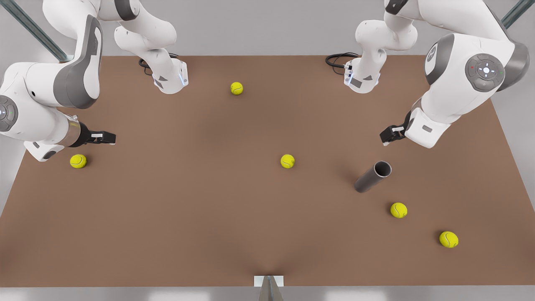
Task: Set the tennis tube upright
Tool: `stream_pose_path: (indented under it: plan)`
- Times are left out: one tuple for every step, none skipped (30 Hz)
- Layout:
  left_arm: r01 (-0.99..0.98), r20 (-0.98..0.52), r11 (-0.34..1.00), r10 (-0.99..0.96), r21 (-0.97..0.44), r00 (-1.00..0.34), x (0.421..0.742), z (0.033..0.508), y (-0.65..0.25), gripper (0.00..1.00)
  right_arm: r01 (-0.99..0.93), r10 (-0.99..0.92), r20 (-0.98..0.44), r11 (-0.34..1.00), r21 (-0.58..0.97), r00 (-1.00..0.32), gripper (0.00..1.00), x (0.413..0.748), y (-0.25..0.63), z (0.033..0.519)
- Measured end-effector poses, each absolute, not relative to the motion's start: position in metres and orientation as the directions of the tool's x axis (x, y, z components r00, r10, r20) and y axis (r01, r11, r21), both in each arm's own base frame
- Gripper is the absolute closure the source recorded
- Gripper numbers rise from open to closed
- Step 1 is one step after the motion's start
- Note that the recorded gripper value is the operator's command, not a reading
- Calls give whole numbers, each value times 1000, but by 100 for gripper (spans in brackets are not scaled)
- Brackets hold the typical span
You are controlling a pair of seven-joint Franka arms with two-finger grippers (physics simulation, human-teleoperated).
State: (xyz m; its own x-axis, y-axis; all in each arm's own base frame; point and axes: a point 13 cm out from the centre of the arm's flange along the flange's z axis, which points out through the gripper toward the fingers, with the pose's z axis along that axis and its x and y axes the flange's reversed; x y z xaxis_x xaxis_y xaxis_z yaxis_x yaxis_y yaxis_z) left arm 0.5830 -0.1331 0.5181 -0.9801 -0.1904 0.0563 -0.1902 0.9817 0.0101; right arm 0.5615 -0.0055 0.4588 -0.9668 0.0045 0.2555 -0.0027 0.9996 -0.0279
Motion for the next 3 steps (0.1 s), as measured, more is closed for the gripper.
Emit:
stream_pose_path:
  plan:
    - [-172,54,985,-172,15,-984,583,518,-132,0,-2,5,255,1000,-28,-967,0,562,-6,459]
    - [-154,53,988,-155,18,-987,583,518,-132,0,-2,5,255,1000,-28,-967,0,562,-6,459]
    - [-137,51,990,-138,20,-989,582,519,-132,0,-2,5,256,1000,-28,-967,0,562,-6,459]
